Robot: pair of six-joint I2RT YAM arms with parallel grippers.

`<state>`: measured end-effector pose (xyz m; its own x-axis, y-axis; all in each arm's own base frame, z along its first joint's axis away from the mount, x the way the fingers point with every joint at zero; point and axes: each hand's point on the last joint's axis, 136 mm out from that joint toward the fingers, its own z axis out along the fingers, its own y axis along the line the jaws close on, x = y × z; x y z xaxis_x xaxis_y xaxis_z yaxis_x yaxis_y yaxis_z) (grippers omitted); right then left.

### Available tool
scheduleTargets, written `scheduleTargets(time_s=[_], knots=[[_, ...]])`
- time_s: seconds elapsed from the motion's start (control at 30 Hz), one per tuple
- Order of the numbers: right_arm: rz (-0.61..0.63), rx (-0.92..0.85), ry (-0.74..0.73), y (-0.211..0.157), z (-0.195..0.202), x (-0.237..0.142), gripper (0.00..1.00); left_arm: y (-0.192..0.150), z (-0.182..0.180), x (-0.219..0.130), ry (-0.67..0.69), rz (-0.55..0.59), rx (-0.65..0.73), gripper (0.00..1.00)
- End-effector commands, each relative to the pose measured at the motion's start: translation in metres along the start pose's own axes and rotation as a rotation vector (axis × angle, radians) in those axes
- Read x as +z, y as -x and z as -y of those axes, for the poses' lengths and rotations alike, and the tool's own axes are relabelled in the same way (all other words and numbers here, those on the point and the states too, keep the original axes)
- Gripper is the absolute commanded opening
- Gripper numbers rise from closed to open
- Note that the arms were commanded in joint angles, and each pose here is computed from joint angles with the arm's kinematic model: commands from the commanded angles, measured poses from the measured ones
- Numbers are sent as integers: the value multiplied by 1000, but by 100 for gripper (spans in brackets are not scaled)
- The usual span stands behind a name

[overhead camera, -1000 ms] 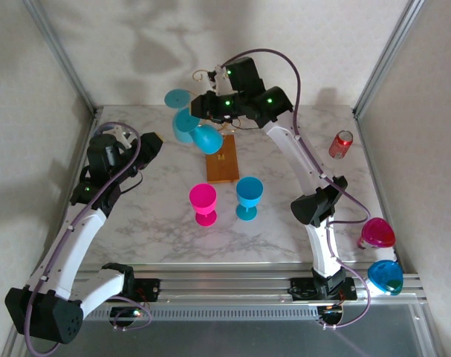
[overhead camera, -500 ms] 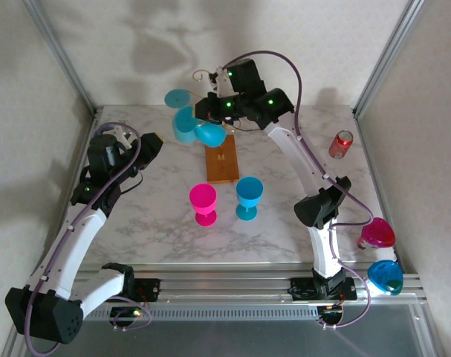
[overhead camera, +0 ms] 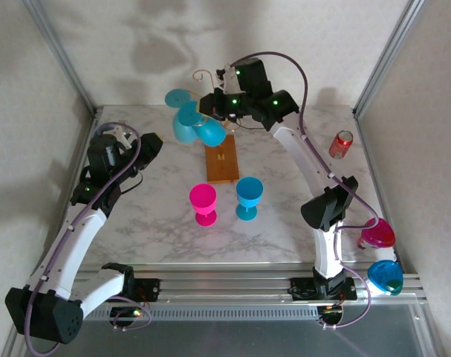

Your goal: Take the wine glass off the wine glass rack

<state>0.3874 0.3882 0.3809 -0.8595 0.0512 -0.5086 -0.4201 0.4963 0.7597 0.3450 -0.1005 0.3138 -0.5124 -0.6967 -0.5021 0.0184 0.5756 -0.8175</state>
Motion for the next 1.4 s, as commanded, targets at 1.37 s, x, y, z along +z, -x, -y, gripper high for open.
scheduleTargets(time_s=[1.37], knots=[[129, -5, -7, 14, -2, -61, 0, 5, 1, -10, 1, 31, -3, 39]])
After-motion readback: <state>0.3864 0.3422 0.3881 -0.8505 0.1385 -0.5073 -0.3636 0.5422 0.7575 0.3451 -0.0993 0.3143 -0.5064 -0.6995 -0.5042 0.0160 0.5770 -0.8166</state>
